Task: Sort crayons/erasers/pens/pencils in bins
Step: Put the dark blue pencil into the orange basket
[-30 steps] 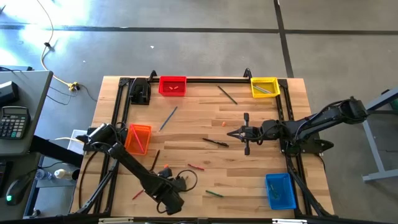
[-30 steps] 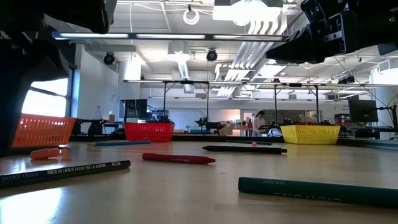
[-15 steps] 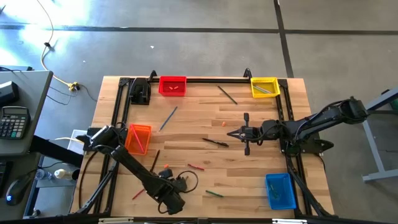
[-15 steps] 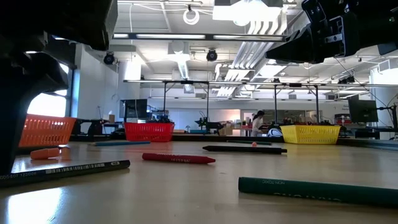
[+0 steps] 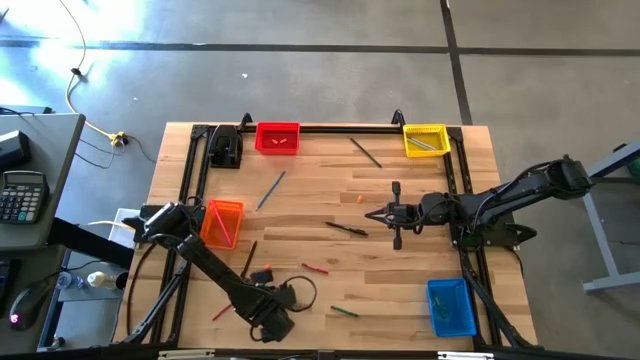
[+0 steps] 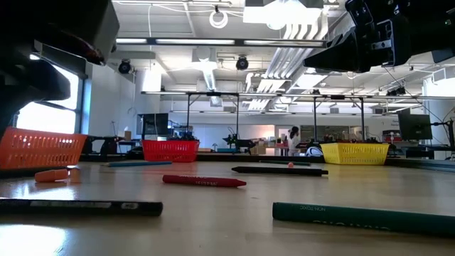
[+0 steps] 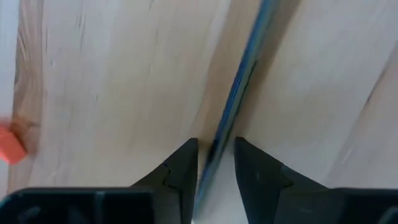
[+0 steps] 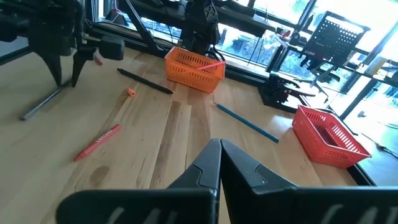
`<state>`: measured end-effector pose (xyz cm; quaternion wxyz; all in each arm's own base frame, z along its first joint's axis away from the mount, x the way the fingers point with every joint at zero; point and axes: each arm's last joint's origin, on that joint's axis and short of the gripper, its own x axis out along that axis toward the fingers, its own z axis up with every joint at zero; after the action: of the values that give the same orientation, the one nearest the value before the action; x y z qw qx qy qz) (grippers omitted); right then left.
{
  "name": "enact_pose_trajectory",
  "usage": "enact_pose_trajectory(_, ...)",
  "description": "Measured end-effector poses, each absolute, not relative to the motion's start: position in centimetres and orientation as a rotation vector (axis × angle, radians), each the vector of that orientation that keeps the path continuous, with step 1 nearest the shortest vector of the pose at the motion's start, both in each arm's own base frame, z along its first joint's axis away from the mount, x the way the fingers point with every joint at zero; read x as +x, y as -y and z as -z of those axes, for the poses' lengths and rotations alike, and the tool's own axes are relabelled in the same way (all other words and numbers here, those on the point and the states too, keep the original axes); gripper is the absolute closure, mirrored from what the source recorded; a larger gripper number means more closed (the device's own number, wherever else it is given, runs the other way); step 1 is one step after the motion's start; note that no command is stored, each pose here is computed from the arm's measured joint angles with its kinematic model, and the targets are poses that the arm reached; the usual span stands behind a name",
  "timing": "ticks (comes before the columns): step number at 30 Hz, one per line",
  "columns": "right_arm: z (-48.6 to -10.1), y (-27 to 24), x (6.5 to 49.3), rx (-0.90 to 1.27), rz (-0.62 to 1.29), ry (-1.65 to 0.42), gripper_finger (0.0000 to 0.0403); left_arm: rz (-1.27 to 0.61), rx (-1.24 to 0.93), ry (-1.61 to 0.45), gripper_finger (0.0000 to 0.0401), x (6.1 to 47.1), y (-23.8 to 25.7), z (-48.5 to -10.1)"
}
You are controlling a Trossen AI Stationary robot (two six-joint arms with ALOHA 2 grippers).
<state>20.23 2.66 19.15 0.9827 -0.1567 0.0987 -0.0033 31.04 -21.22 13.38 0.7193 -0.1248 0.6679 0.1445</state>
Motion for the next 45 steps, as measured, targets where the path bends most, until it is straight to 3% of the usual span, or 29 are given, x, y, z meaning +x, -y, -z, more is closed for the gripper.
enact_pose_trajectory(10,-19.2,-2.7,20.2,-0.312,0.007,-0.198,0.0403,-0.172,-0.136,-1.545,0.0358,30.5,21.5,-13.3)
enact_pose_trajectory(19,-19.2,-2.7,20.2,-0.312,0.007,-0.198,0.0403,-0.161,-0.124,-1.561,0.0396,30.2,21.6,-13.2)
enact_pose_trajectory(45,-19.1,-2.7,20.2,-0.304,0.007,-0.201,0.0403,-0.337,-0.258,-1.345,0.0400,27.5,23.6,-16.6)
